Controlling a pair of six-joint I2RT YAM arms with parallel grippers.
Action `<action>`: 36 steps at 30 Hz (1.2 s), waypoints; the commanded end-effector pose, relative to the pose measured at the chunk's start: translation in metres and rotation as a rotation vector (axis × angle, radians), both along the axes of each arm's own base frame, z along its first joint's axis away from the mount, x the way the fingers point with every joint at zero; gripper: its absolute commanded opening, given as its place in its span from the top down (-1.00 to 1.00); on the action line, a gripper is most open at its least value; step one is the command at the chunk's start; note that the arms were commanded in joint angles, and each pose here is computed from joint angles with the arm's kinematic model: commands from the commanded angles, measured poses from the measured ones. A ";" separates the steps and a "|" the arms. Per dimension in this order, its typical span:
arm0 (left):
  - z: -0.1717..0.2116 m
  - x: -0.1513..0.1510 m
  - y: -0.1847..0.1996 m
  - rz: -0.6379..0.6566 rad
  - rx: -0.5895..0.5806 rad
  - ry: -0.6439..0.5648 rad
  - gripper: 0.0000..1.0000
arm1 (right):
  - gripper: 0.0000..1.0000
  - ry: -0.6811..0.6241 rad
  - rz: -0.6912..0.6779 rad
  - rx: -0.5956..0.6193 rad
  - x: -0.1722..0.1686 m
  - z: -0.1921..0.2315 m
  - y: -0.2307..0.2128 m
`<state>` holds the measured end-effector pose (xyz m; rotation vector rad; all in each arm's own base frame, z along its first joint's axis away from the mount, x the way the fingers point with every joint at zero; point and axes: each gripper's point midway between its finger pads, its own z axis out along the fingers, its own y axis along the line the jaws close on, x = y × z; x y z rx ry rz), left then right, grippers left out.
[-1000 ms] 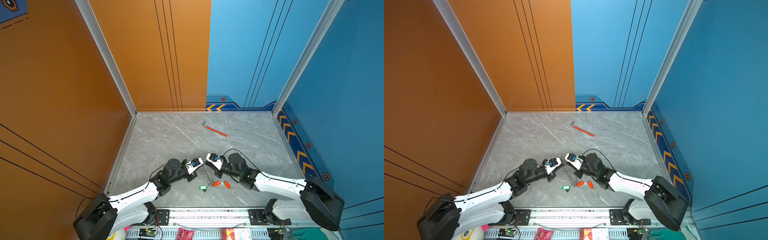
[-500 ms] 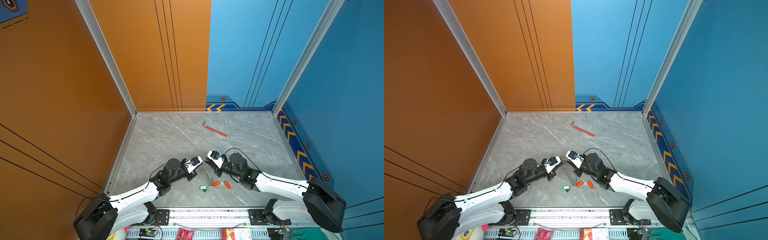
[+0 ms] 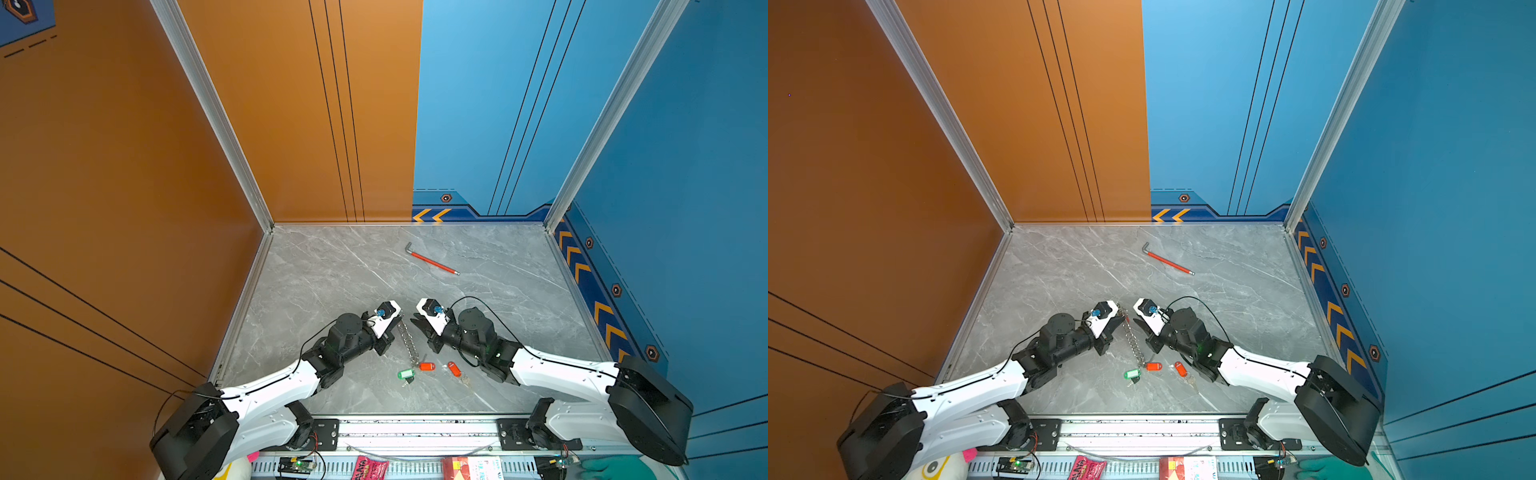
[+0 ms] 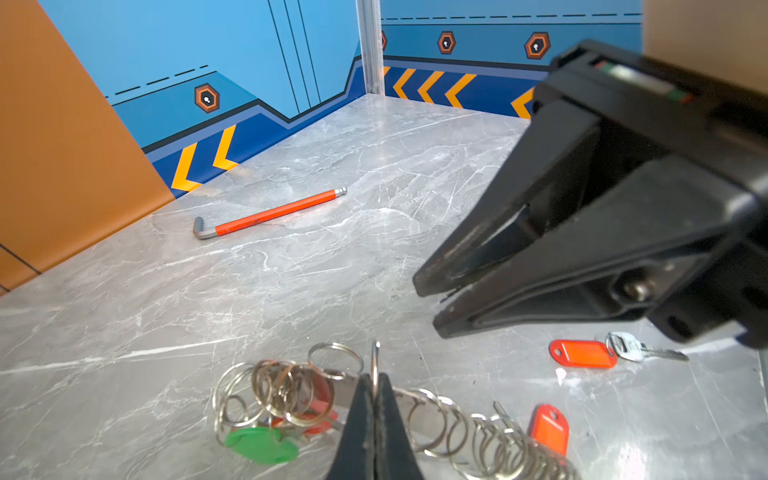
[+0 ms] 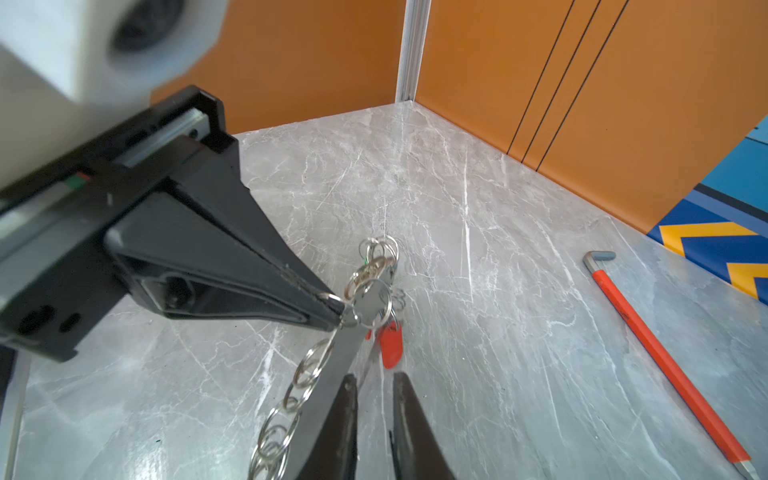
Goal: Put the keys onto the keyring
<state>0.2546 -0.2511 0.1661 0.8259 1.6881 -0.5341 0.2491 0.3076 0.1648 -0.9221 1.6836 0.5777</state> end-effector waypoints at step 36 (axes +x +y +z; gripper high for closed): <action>0.004 0.017 0.017 0.145 -0.099 0.103 1.00 | 0.46 0.999 -0.638 -0.227 -0.091 -0.111 -0.129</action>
